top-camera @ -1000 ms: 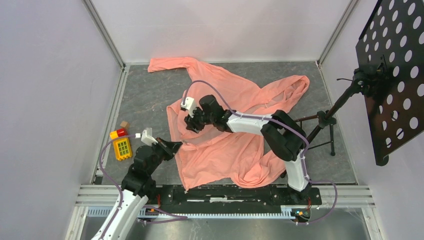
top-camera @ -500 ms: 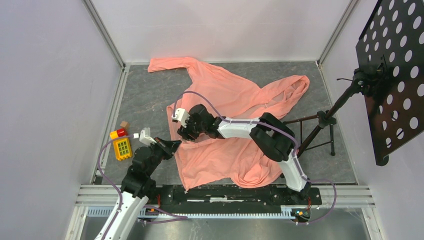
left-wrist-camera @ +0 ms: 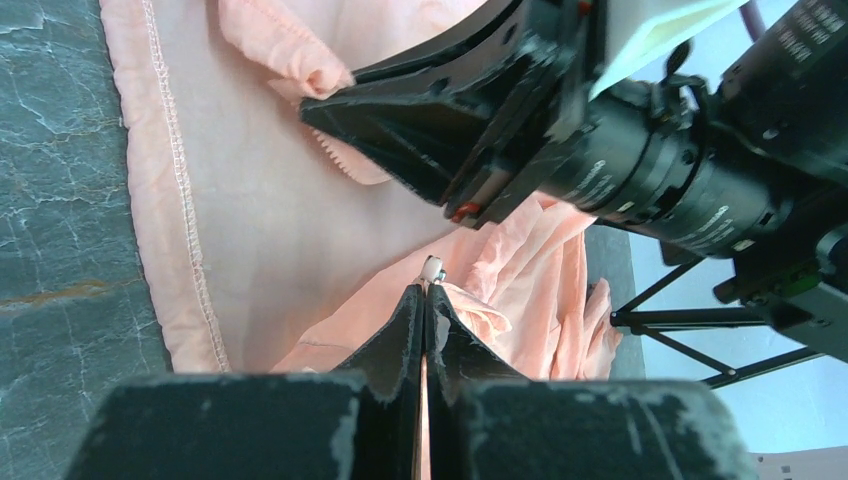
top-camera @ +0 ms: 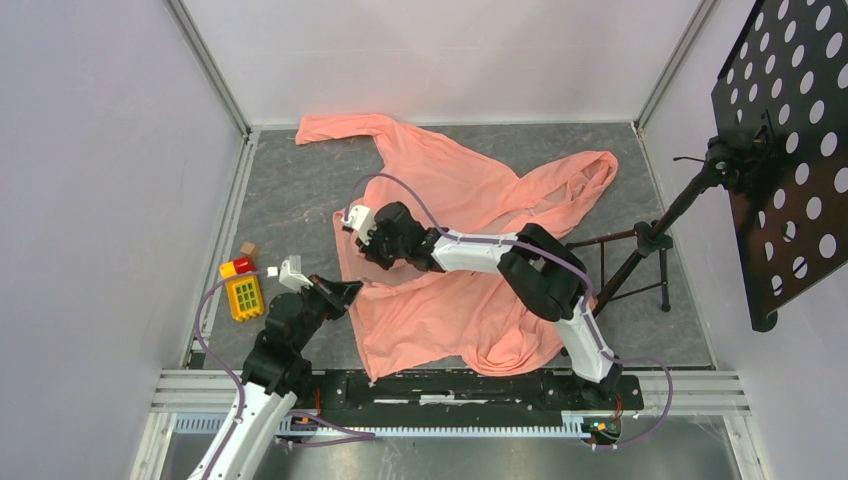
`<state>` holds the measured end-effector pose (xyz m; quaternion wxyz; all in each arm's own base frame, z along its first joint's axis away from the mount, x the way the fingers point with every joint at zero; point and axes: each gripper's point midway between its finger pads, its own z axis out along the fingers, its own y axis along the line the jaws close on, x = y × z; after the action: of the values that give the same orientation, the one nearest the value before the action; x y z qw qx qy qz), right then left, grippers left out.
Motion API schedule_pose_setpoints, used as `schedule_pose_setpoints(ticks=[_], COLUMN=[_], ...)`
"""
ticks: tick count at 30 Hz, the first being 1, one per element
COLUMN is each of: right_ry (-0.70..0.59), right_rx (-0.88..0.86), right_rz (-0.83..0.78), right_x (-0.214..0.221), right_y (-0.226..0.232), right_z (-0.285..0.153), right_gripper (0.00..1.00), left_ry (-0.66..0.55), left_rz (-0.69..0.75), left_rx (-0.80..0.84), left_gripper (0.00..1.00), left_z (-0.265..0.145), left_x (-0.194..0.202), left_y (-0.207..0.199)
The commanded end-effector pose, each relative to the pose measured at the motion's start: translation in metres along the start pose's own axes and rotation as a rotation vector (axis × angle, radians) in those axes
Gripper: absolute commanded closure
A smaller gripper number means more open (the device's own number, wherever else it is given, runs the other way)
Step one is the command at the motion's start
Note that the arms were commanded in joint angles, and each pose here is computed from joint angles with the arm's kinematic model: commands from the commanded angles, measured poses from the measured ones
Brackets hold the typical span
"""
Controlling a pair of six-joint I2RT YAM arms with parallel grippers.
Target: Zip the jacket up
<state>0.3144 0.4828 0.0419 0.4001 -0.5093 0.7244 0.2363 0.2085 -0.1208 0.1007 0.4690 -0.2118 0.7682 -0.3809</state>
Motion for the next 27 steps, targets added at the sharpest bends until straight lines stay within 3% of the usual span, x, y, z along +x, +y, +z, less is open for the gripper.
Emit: schedule_pose_setpoints(ticks=[1, 10, 15, 22, 27], right_ry=[-0.189, -0.222, -0.237, -0.224, -0.213], right_rx=[-0.037, -0.298, -0.439, -0.563, -0.582], right_rz=[0.082, 0.216, 0.237, 0.304, 0.274], right_x=[-0.07, -0.073, -0.08, -0.084, -0.085], right_y=[-0.015, -0.007, 0.004, 0.013, 0.014], right_z=[-0.038, -0.062, -0.079, -0.09, -0.105], right_gripper=[0.93, 0.94, 0.84, 0.89, 0.84], left_ry=[0.087, 0.099, 0.081, 0.017, -0.068], left_rz=[-0.047, -0.017, 0.039, 0.119, 0.268], left_rx=[-0.111, -0.085, 0.036, 0.187, 0.329], left_gripper=[0.98, 0.98, 0.98, 0.98, 0.98], left_z=[-0.003, -0.001, 0.003, 0.008, 0.006], left_x=[0.026, 0.029, 0.024, 0.013, 0.003], left_y=[0.031, 0.03, 0.009, -0.015, -0.035])
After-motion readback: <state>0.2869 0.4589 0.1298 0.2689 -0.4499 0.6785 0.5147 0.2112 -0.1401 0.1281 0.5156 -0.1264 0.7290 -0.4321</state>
